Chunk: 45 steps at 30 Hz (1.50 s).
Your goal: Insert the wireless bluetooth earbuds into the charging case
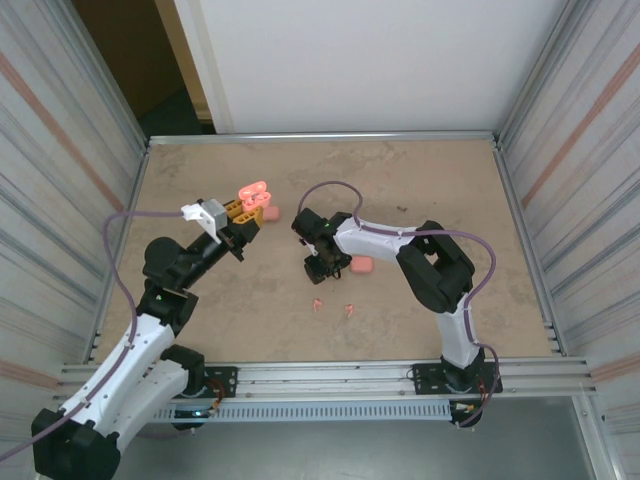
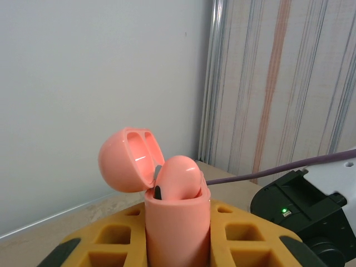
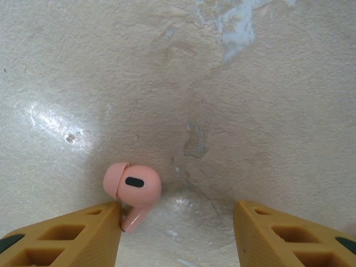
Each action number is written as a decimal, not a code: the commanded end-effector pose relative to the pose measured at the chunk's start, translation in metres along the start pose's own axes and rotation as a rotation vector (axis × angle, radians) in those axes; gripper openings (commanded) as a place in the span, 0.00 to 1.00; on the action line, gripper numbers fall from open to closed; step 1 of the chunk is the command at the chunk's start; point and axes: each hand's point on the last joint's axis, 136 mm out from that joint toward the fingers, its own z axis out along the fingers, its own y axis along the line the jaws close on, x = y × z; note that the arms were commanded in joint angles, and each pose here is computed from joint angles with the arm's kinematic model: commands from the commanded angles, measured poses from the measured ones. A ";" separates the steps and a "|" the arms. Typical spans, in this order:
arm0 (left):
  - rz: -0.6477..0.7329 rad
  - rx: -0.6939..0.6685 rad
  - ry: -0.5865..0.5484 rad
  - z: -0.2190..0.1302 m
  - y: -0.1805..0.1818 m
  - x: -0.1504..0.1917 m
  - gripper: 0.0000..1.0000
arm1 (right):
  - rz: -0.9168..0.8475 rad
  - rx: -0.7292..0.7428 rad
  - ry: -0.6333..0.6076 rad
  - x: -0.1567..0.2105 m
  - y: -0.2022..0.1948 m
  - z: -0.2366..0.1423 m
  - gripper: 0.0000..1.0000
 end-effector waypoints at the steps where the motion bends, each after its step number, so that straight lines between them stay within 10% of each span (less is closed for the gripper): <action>1: 0.032 0.003 -0.047 0.001 -0.002 -0.021 0.00 | -0.023 0.023 0.015 0.010 -0.003 -0.012 0.54; 45: 0.056 -0.007 -0.037 -0.003 -0.002 -0.020 0.00 | 0.031 -0.176 0.004 -0.026 0.020 -0.012 0.41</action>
